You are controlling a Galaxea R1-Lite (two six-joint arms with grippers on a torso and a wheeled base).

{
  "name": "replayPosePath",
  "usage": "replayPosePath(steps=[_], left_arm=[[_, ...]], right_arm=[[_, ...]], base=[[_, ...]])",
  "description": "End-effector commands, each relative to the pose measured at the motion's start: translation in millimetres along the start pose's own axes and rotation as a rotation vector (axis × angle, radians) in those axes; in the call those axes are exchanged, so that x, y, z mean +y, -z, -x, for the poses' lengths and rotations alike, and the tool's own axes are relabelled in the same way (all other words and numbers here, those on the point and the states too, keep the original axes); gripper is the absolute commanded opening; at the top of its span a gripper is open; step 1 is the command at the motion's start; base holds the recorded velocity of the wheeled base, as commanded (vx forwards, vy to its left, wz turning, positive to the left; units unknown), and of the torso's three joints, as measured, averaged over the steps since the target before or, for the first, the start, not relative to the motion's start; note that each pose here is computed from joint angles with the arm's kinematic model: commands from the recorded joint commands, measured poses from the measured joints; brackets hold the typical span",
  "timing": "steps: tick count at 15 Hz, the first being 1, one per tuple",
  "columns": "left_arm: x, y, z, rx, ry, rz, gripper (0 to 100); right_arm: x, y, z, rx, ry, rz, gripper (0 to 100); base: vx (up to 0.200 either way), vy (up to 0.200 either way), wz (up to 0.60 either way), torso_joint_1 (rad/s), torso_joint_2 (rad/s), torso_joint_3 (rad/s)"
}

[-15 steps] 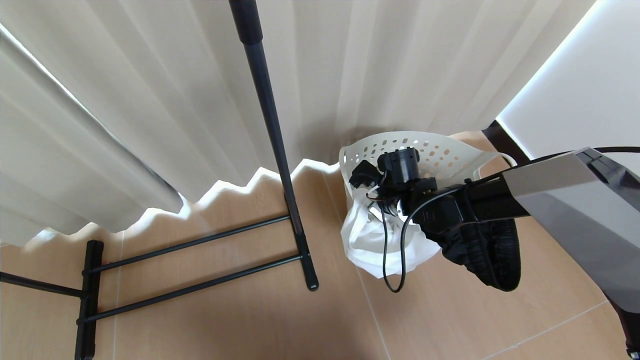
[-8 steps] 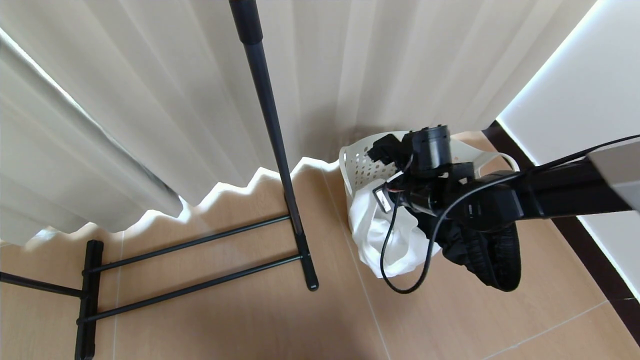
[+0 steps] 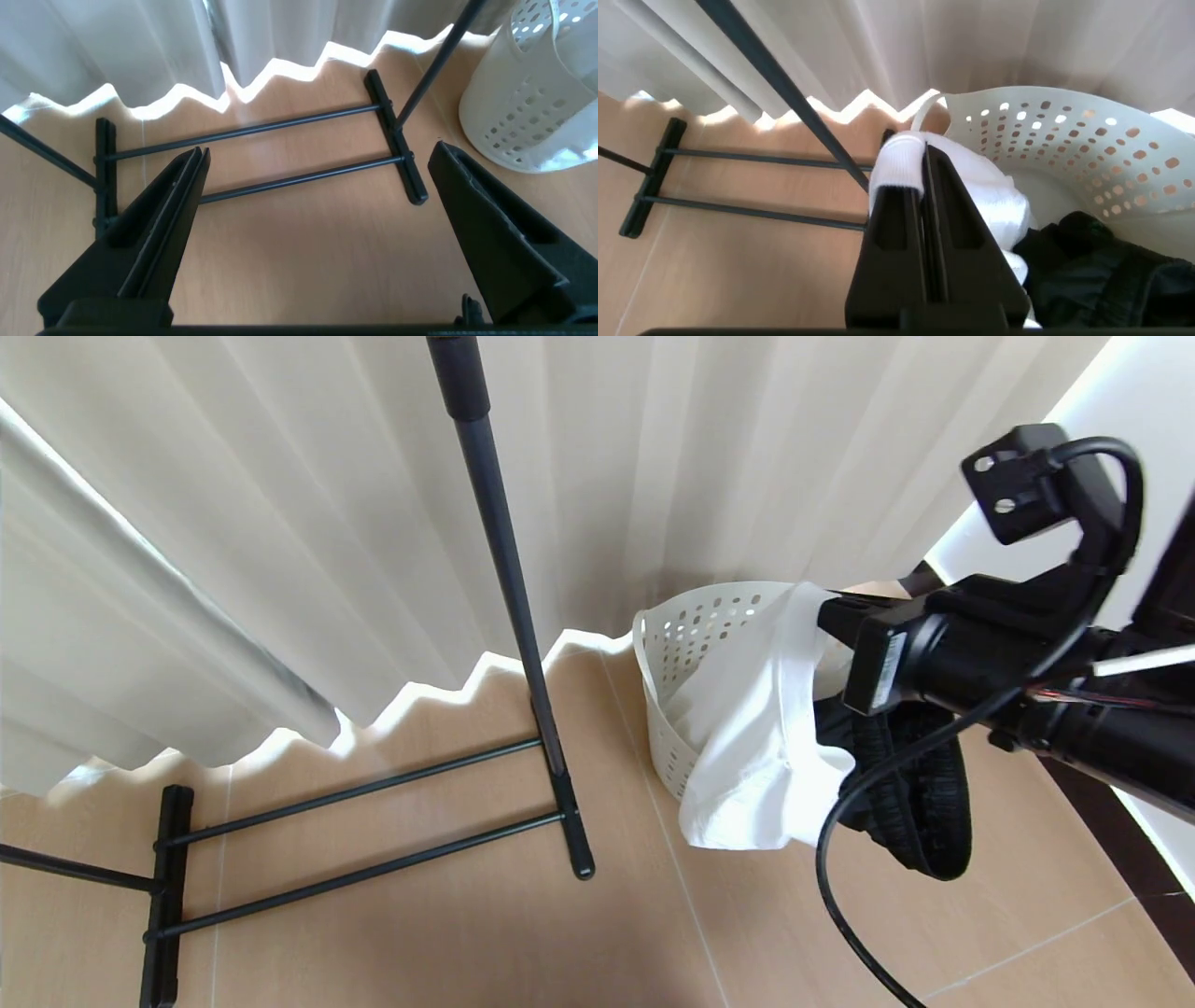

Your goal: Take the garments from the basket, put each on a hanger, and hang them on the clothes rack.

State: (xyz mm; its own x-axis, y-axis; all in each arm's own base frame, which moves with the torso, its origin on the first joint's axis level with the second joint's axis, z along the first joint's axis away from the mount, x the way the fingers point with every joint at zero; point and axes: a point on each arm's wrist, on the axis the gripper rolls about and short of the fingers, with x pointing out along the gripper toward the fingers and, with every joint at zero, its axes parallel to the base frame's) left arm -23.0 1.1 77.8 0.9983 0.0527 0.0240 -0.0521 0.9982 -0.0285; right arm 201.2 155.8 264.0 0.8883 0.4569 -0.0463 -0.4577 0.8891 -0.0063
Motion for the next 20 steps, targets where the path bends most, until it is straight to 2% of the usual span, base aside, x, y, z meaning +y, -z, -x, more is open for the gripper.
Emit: replayPosePath(steps=[1, 10, 14, 16, 20], left_arm=[[0.0, -0.1, -0.1, 0.001, -0.001, 0.0, 100], [0.0, 0.1, -0.1, 0.003, 0.004, 0.0, 100], [0.0, -0.1, -0.1, 0.001, 0.004, 0.0, 100], [0.0, -0.1, -0.1, 0.001, 0.004, 0.0, 100], [0.0, -0.1, -0.1, 0.001, 0.004, 0.0, 100]], right_arm=[[-2.6, -12.3, 27.0, -0.064, -0.014, -0.01, 0], [-2.1, -10.1, 24.4, -0.054, -0.015, -0.001, 0], [-1.8, -5.9, 23.6, -0.039, -0.02, 0.02, 0], [-2.5, -3.8, 24.5, -0.038, -0.024, 0.062, 0], [-5.9, -2.5, 23.9, -0.036, -0.014, 0.07, 0]], base=[[0.0, 0.0, 0.0, 0.0, 0.0, 0.0], [0.0, 0.0, 0.0, 0.0, 0.0, 0.009], [0.0, 0.0, 0.0, 0.002, 0.0, 0.173], [0.0, 0.0, 0.0, -0.002, 0.0, 0.19], [0.0, 0.0, 0.0, 0.005, 0.0, 0.203]])
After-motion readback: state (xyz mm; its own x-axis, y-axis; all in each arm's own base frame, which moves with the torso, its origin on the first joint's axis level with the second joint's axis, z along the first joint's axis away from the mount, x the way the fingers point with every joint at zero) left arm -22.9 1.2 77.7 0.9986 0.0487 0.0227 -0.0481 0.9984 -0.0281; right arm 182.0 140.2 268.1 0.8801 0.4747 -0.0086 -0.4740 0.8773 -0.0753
